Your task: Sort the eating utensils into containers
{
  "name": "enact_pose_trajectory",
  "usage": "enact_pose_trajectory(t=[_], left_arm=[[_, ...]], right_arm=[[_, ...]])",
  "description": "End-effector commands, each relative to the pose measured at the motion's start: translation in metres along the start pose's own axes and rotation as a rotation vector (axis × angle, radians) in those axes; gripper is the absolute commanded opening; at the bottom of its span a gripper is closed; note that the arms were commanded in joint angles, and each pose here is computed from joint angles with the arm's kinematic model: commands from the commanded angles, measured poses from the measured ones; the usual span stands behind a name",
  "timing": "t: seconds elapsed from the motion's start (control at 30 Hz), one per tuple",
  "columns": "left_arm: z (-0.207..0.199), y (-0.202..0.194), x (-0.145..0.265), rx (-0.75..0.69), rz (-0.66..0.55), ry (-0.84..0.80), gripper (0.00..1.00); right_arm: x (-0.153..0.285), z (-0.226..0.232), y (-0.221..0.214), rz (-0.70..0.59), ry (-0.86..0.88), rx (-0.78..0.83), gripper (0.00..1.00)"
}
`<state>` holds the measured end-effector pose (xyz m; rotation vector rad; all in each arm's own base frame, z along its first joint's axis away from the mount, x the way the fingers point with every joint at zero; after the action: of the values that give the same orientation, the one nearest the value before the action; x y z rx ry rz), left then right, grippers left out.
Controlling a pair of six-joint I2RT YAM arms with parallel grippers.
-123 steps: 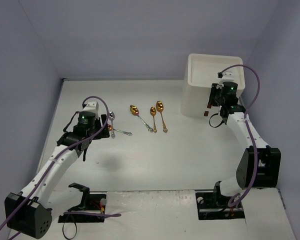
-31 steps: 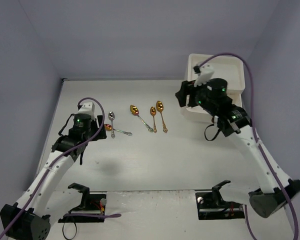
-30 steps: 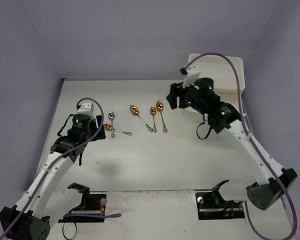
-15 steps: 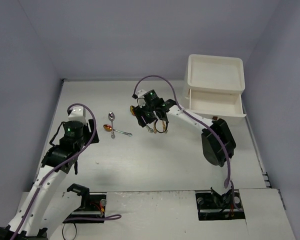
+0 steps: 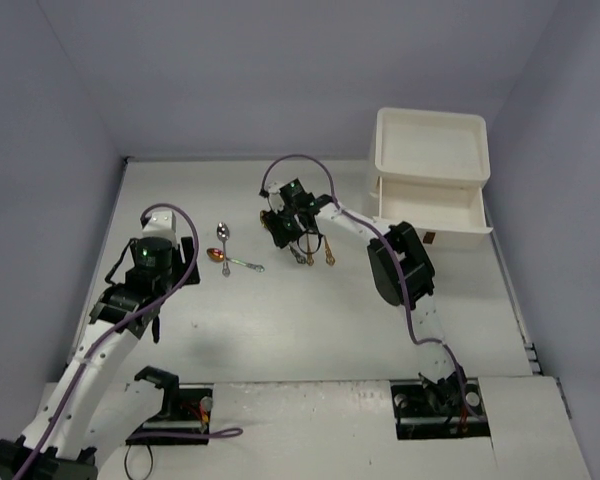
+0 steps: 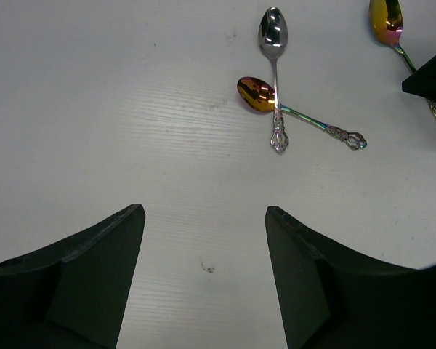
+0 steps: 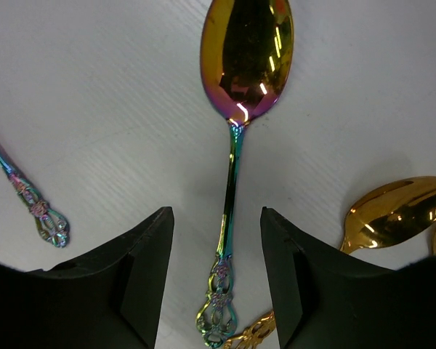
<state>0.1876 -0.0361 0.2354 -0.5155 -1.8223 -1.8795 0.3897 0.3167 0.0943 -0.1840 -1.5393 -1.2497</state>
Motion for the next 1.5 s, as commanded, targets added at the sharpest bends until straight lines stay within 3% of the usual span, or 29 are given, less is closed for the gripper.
enact_pose_trajectory(t=[0.0, 0.23, 0.57, 0.73, 0.87, 1.23, 1.47], left_arm=[[0.002, 0.008, -0.001, 0.003, -0.046, 0.02, 0.64], [0.002, 0.008, -0.002, 0.0, -0.041, 0.021, 0.64], [0.002, 0.008, -0.002, -0.001, -0.042, 0.017, 0.64], [0.002, 0.009, -0.001, 0.0, -0.045, 0.014, 0.64], [0.001, 0.009, -0.001, 0.001, -0.047, 0.011, 0.64], [0.002, 0.01, 0.001, 0.006, -0.058, 0.011, 0.64], [0.002, 0.01, 0.001, 0.01, -0.056, 0.01, 0.64]], right_arm=[[0.003, -0.004, 0.029, -0.087, 0.007, 0.028, 0.47], [-0.017, -0.012, 0.021, -0.055, -0.009, 0.024, 0.41], [-0.031, 0.003, 0.001, 0.002, -0.014, 0.083, 0.19], [-0.029, 0.018, -0.004, 0.011, -0.003, 0.102, 0.02], [-0.018, 0.029, 0.006, -0.02, 0.019, 0.101, 0.0], [0.122, 0.059, 0.095, -0.38, 0.004, -0.003, 0.0], [0.213, 0.034, 0.095, -0.637, -0.126, -0.26, 0.0]])
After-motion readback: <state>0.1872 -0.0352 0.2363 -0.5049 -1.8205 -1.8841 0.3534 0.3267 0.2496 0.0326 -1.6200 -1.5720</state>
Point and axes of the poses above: each gripper's point midway between its finger pads, its own x axis back along the fingers, its own z axis along the line the jaws close on, y = z × x, the point moved 8 cm from there along x, back along the fingers, and after that the axes turned 6 degrees about -x, right-handed, at the moved point
